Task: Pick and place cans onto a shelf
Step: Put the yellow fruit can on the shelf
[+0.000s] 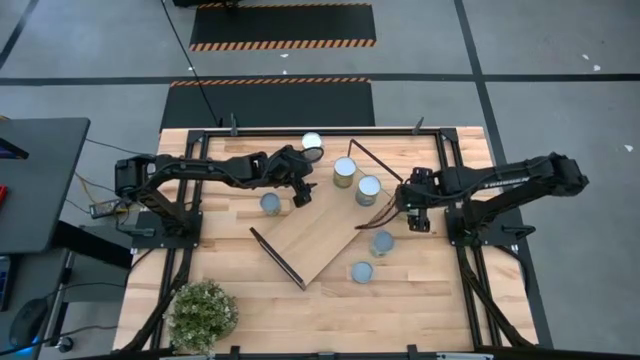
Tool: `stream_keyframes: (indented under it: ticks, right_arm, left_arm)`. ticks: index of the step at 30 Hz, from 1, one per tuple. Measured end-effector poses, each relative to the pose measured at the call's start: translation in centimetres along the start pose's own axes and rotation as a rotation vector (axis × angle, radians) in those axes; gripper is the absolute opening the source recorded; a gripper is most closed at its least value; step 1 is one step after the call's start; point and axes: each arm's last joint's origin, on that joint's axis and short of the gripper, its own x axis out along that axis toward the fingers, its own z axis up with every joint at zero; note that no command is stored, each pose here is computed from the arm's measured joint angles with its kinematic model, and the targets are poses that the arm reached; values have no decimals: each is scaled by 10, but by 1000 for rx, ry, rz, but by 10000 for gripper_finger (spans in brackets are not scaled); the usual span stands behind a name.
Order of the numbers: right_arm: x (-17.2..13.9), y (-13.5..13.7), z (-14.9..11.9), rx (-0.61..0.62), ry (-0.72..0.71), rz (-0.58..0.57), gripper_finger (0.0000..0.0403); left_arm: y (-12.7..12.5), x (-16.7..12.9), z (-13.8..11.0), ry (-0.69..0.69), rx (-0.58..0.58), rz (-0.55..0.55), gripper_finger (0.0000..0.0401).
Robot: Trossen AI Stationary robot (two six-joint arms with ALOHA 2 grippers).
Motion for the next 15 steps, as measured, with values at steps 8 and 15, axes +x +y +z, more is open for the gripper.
stream_keyframes:
  ticks: [8, 15]
  right_arm:
    - [9, -10, -1, 10, 31, 21, 399]
    - [20, -13, 2, 32, 92, 31, 386]
  left_arm:
    - [0, 0, 0, 1, 0, 0, 290]
    - [0, 0, 0, 1, 0, 0, 290]
